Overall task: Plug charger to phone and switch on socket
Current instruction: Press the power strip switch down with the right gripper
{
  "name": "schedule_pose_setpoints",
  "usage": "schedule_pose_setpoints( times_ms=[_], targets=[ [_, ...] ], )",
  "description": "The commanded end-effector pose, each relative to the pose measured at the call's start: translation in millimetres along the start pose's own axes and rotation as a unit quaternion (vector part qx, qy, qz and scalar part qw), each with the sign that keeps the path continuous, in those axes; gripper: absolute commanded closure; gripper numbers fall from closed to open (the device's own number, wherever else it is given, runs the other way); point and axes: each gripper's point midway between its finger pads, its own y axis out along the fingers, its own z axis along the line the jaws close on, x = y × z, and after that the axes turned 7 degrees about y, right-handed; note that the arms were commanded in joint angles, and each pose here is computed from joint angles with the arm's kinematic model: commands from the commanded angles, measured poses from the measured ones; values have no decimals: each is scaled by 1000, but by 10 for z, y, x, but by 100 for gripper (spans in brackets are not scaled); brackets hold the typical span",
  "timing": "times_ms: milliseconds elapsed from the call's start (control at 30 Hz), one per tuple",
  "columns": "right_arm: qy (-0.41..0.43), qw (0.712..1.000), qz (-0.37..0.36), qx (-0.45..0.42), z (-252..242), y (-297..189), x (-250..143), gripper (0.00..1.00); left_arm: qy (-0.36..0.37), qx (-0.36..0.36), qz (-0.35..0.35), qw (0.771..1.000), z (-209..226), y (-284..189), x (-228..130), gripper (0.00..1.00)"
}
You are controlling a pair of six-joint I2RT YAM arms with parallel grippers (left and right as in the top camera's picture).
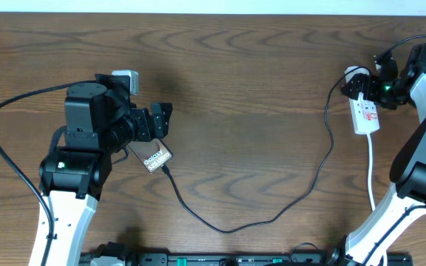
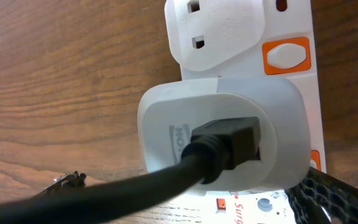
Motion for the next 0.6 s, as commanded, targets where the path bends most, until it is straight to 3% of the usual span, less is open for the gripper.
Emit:
schedule_pose_setpoints(
  times_ms=[0,567],
  targets=[
    [43,999,29,3,-10,206,-141,1,4,4,-12,1000,-11,-46,92,8],
    [51,994,-41,-92,-163,-597,80,1,4,5,-12,1000,-10,-46,92,8]
  ],
)
